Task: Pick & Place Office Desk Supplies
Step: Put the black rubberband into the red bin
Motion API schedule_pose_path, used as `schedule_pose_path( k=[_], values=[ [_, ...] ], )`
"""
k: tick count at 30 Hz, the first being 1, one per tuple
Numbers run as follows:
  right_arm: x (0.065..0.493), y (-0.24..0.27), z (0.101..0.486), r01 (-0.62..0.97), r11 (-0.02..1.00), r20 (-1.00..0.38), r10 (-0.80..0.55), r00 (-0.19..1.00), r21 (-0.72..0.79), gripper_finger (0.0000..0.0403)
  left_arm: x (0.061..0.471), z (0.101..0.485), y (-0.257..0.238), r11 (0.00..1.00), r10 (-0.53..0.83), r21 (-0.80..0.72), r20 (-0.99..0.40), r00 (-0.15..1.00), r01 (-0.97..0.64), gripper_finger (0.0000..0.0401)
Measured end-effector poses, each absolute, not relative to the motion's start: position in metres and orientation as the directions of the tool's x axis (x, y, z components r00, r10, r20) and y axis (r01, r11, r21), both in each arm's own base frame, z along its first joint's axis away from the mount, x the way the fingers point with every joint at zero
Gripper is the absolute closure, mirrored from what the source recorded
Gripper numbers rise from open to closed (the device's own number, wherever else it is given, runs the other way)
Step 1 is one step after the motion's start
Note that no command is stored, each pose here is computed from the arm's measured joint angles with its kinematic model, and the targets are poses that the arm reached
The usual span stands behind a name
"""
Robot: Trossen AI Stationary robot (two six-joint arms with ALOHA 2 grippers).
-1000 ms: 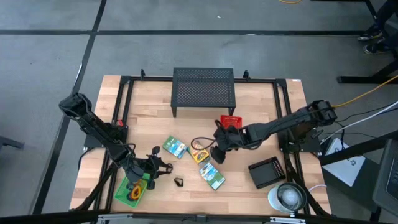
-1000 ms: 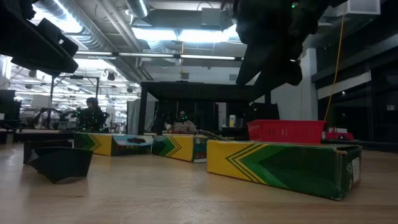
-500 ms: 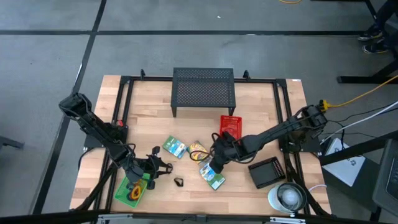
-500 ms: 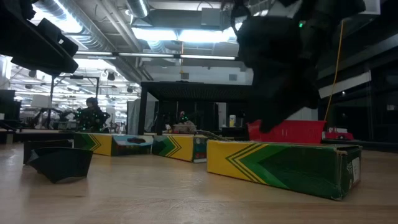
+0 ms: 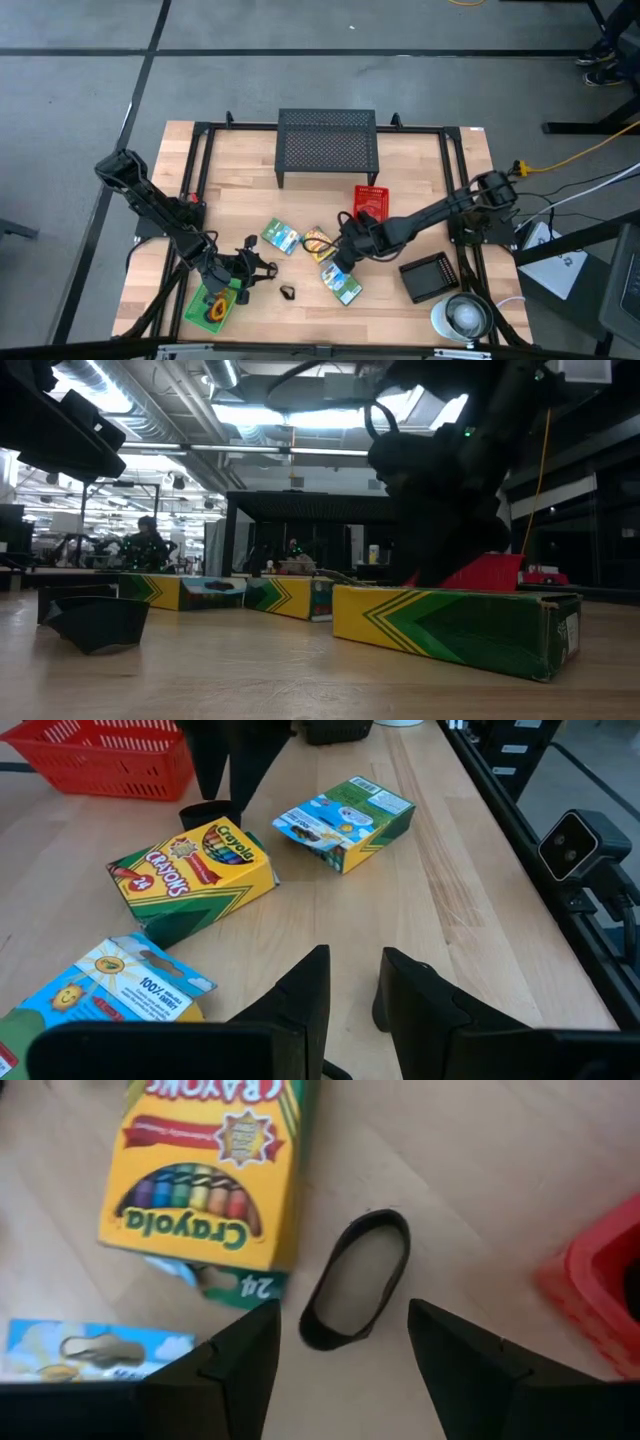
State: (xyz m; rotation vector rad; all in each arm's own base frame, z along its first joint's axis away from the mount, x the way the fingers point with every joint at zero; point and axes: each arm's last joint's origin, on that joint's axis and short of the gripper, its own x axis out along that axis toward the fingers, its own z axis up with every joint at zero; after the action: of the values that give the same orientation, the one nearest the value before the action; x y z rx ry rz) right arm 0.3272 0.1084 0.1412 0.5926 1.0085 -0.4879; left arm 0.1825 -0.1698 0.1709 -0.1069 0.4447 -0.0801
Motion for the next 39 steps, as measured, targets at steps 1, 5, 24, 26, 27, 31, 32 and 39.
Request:
schedule_pose_path(
  k=[1, 5, 24, 26, 27, 31, 32, 39],
  values=[
    [0.327, 0.108, 0.140, 0.631, 0.742, -0.887, -0.109, 0.448, 0.227, 0.0182, 0.182, 0.171, -0.170, 0.991, -0.101, -0.121, -0.425, 0.900, 0.054, 0.0313],
    [0.328, 0.106, 0.136, 0.638, 0.740, -0.890, -0.121, 0.439, 0.214, 0.0182, 0.182, 0.171, -0.170, 0.991, -0.101, -0.120, -0.425, 0.900, 0.054, 0.0313],
    [0.328, 0.109, 0.136, 0.605, 0.770, -0.891, -0.110, 0.440, 0.204, 0.0392, 0.183, 0.171, -0.170, 0.991, -0.100, -0.125, -0.425, 0.900, 0.051, 0.0313],
    [0.329, 0.109, 0.137, 0.593, 0.779, -0.891, -0.102, 0.442, 0.205, 0.0394, 0.182, 0.171, -0.170, 0.991, -0.101, -0.125, -0.425, 0.900, 0.052, 0.0313],
    [0.330, 0.110, 0.138, 0.589, 0.781, -0.889, -0.099, 0.447, 0.208, 0.0393, 0.182, 0.171, -0.170, 0.991, -0.101, -0.125, -0.425, 0.900, 0.052, 0.0313],
    [0.338, 0.114, 0.150, 0.548, 0.807, -0.874, -0.087, 0.478, 0.219, 0.0399, 0.182, 0.171, -0.170, 0.991, -0.101, -0.125, -0.425, 0.900, 0.052, 0.0313],
    [0.340, 0.114, 0.153, 0.540, 0.813, -0.872, -0.085, 0.482, 0.219, 0.0399, 0.182, 0.171, -0.170, 0.991, -0.101, -0.125, -0.425, 0.900, 0.052, 0.0313],
    [0.350, 0.118, 0.184, 0.521, 0.843, -0.876, -0.142, 0.461, 0.137, 0.0401, 0.182, 0.171, -0.170, 0.991, -0.101, -0.125, -0.425, 0.900, 0.052, 0.0313]
  ],
)
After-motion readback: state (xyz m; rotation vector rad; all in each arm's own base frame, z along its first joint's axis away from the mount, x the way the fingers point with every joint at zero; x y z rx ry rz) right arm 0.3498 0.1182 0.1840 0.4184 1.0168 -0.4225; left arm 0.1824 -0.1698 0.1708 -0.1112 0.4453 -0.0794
